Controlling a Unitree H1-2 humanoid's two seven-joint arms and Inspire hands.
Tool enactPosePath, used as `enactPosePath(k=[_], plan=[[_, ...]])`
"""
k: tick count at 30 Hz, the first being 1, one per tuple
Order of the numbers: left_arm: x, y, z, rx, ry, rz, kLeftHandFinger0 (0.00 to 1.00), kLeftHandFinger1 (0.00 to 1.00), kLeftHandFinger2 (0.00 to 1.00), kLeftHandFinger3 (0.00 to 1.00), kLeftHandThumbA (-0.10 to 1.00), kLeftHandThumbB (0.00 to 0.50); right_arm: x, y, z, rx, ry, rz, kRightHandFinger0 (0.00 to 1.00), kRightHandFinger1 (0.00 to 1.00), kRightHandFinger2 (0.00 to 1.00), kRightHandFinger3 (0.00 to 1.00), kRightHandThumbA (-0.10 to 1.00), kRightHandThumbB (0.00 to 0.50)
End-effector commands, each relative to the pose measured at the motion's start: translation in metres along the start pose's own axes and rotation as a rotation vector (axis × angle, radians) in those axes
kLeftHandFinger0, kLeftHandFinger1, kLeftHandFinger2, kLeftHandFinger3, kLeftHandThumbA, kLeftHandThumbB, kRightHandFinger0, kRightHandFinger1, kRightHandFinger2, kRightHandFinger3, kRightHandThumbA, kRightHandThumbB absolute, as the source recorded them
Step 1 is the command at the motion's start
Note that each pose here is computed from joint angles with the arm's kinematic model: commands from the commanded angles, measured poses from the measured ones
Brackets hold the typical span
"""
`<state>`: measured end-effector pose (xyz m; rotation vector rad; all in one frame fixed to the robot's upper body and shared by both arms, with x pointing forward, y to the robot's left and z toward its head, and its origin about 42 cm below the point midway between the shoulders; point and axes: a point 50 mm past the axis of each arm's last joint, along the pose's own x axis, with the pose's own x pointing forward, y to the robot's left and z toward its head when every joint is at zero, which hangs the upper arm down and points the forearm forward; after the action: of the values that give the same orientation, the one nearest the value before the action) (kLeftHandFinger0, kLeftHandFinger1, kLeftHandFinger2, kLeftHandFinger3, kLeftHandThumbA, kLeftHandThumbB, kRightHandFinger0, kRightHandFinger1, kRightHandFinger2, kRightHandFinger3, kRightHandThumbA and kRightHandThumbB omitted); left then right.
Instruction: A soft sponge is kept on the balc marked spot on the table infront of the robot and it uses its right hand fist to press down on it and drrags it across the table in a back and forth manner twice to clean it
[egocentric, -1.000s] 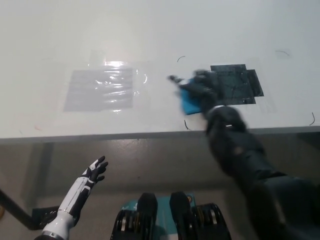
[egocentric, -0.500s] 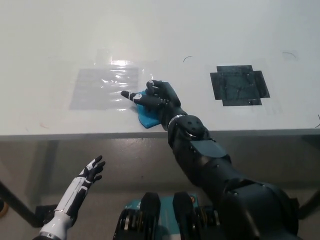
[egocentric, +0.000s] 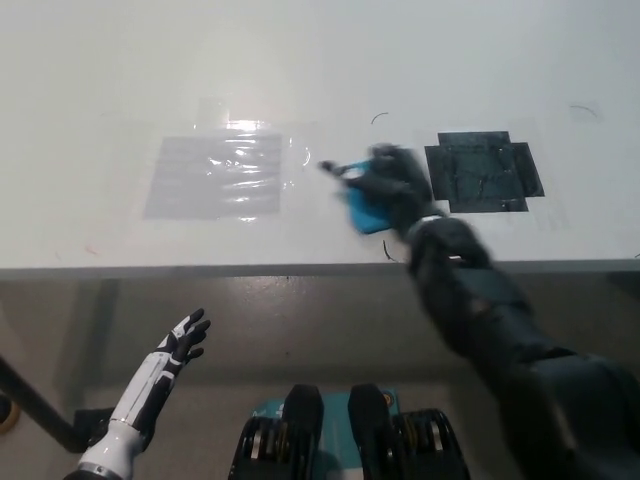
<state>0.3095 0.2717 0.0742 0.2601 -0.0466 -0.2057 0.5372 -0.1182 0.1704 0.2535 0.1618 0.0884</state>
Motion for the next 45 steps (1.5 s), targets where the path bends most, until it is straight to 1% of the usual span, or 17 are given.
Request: enactPosePath(k=[1,5,8,10,13,18,21,22,23,26,31,33,34,37,40,41,45], plan=[[0.004,0.008,0.010,0.016,-0.056,0.016,1.00,1.00,1.00,1.00,1.00,0.471,-0.002,-0.061,0.011,0.027,-0.030,-0.097,0.00,0.00,0.00,0.00,1.00,0.262],[0.003,0.010,0.010,0.019,-0.054,0.015,1.00,1.00,1.00,1.00,1.00,0.468,-0.013,-0.127,0.014,0.031,-0.024,-0.230,0.00,0.00,0.00,0.00,1.00,0.234],[0.004,0.012,0.009,0.020,-0.048,0.019,1.00,1.00,1.00,1.00,1.00,0.473,-0.027,-0.172,0.014,0.047,-0.036,-0.312,0.00,0.00,0.00,0.00,1.00,0.307],[0.005,0.013,0.009,0.026,-0.049,0.022,1.00,1.00,1.00,1.00,1.00,0.474,-0.035,-0.193,0.014,0.024,-0.030,-0.334,0.00,0.00,0.00,0.00,1.00,0.265],[0.005,0.015,0.008,0.026,-0.049,0.028,1.00,1.00,1.00,1.00,1.00,0.478,-0.050,-0.228,0.013,0.032,-0.027,-0.392,0.00,0.00,0.00,0.00,1.00,0.268],[0.005,0.014,0.009,0.022,-0.049,0.025,1.00,1.00,1.00,1.00,1.00,0.465,-0.062,-0.253,0.014,0.068,-0.032,-0.467,0.00,0.00,0.10,0.09,1.00,0.254],[0.005,0.013,0.009,0.020,-0.045,0.029,1.00,1.00,1.00,1.00,1.00,0.461,-0.067,-0.264,0.015,0.061,-0.022,-0.480,0.00,0.00,0.20,0.18,1.00,0.275],[0.005,0.013,0.009,0.020,-0.046,0.029,1.00,1.00,1.00,1.00,1.00,0.468,-0.068,-0.265,0.015,0.071,-0.025,-0.482,0.14,0.00,0.21,0.17,1.00,0.277],[0.006,0.014,0.009,0.019,-0.049,0.028,1.00,1.00,1.00,1.00,1.00,0.469,-0.068,-0.266,0.015,0.067,-0.025,-0.483,0.03,0.00,0.19,0.13,1.00,0.276],[0.006,0.015,0.010,0.029,-0.047,0.025,1.00,1.00,1.00,1.00,1.00,0.472,-0.068,-0.265,0.015,0.084,-0.034,-0.477,0.00,0.00,0.11,0.06,1.00,0.278],[0.005,0.015,0.009,0.029,-0.047,0.028,1.00,1.00,1.00,1.00,1.00,0.470,-0.059,-0.249,0.015,0.072,-0.040,-0.450,0.00,0.00,0.11,0.08,1.00,0.252],[0.006,0.015,0.009,0.028,-0.047,0.030,1.00,1.00,1.00,1.00,1.00,0.476,-0.054,-0.238,0.018,0.075,-0.066,-0.417,0.00,0.00,0.00,0.00,1.00,0.217],[0.006,0.015,0.009,0.029,-0.049,0.031,1.00,1.00,1.00,1.00,1.00,0.475,-0.052,-0.235,0.020,0.055,-0.061,-0.394,0.00,0.00,0.00,0.00,1.00,0.216],[0.006,0.015,0.010,0.024,-0.045,0.030,1.00,1.00,1.00,1.00,1.00,0.471,-0.038,-0.207,0.023,0.055,-0.068,-0.356,0.00,0.00,0.00,0.00,1.00,0.258],[0.007,0.014,0.010,0.024,-0.047,0.028,1.00,1.00,1.00,1.00,1.00,0.468,-0.025,-0.176,0.027,0.102,-0.092,-0.298,0.00,0.00,0.00,0.00,1.00,0.263],[0.007,0.014,0.009,0.029,-0.044,0.027,1.00,1.00,1.00,1.00,1.00,0.476,-0.022,-0.167,0.028,0.111,-0.094,-0.269,0.00,0.00,0.00,0.00,1.00,0.317],[0.006,0.013,0.008,0.025,-0.047,0.028,1.00,1.00,1.00,1.00,1.00,0.464,-0.012,-0.133,0.027,0.102,-0.090,-0.220,0.00,0.00,0.00,0.00,1.00,0.266]])
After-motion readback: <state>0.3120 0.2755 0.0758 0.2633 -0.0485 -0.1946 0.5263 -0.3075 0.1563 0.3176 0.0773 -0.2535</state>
